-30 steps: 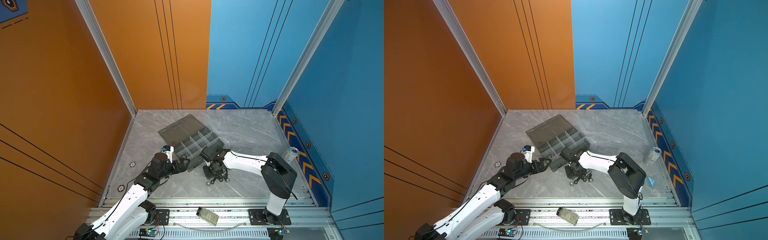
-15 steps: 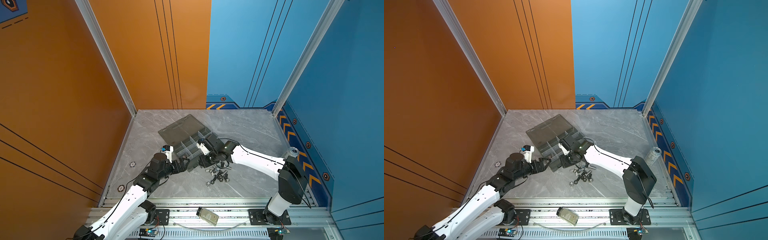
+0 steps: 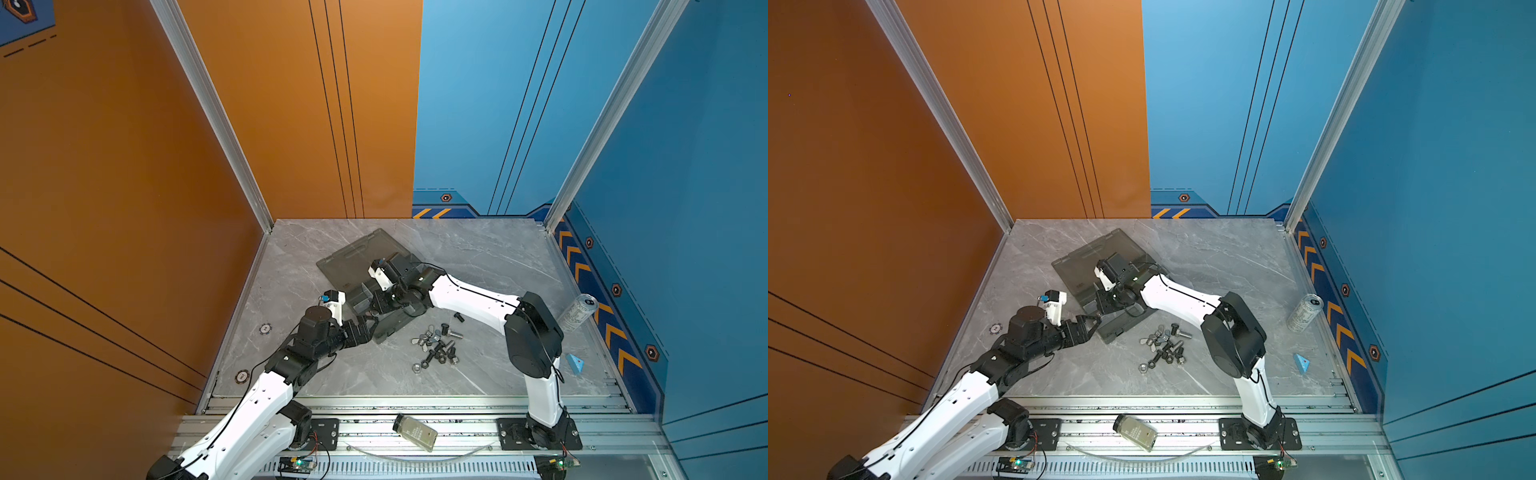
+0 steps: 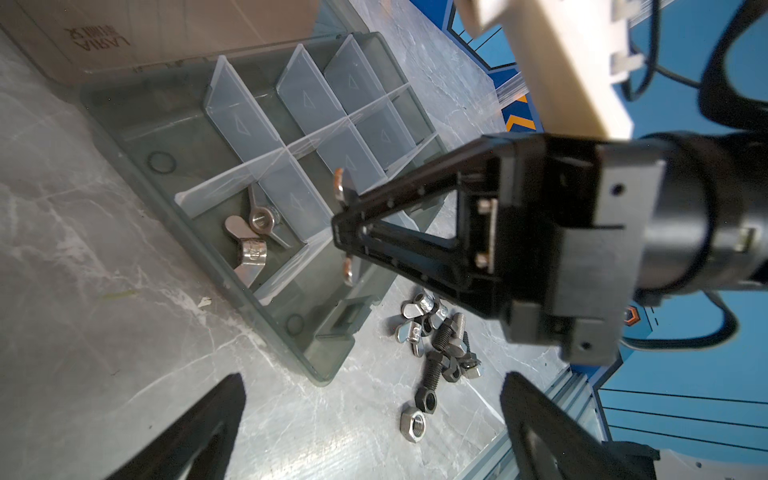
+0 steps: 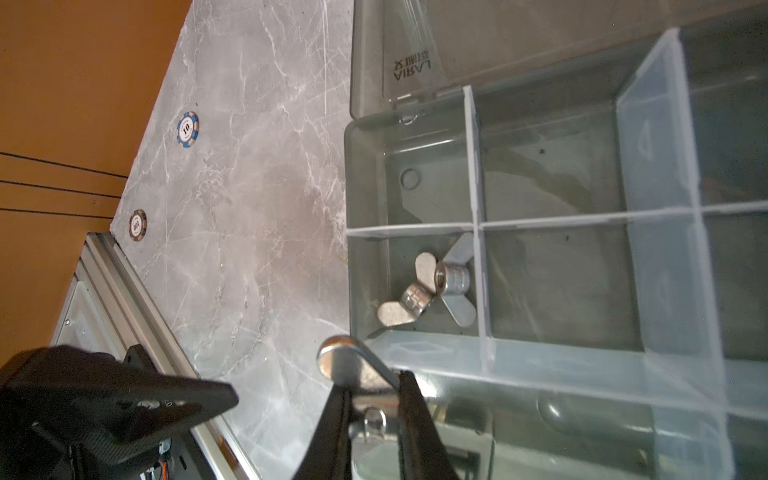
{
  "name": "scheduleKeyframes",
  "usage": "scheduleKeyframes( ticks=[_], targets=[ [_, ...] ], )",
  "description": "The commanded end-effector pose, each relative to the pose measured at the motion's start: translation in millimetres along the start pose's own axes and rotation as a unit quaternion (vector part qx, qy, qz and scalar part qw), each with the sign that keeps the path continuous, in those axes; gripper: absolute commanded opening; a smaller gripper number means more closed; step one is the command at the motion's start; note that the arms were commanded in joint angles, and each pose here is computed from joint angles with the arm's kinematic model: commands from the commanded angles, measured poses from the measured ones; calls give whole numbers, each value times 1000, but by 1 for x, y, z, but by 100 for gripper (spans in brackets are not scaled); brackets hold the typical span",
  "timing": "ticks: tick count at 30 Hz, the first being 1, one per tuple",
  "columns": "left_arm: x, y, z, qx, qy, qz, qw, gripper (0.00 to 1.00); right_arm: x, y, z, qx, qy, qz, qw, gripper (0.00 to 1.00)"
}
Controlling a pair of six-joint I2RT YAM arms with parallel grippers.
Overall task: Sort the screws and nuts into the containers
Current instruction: 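Lift the wing nut and carry it over the wing-nut compartment, then open the right gripper to drop the wing nut, then return to pile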
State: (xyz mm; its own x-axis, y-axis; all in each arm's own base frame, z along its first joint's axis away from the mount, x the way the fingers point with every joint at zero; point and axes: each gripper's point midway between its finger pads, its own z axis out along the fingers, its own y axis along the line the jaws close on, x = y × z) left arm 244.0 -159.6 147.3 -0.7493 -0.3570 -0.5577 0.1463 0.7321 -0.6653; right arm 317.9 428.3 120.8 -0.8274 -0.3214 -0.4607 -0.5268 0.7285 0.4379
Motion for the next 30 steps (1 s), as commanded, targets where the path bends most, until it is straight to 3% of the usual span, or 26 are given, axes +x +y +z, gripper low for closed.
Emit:
scheduleKeyframes(
  ticks=[1, 14, 22, 30],
  targets=[
    [7, 5, -1, -1, 11, -5, 1000, 98, -12, 5, 6, -4, -11, 5, 1000, 0],
    [5, 5, -4, -2, 11, -4, 1000, 98, 3, -8, 36, 9, 24, 14, 1000, 3],
    [5, 4, -5, 0, 10, -7, 1000, 98, 5, -11, 36, 14, 28, 18, 999, 24],
    [6, 6, -5, -2, 9, -8, 1000, 98, 2, -8, 28, 9, 22, 11, 1000, 34]
  ],
)
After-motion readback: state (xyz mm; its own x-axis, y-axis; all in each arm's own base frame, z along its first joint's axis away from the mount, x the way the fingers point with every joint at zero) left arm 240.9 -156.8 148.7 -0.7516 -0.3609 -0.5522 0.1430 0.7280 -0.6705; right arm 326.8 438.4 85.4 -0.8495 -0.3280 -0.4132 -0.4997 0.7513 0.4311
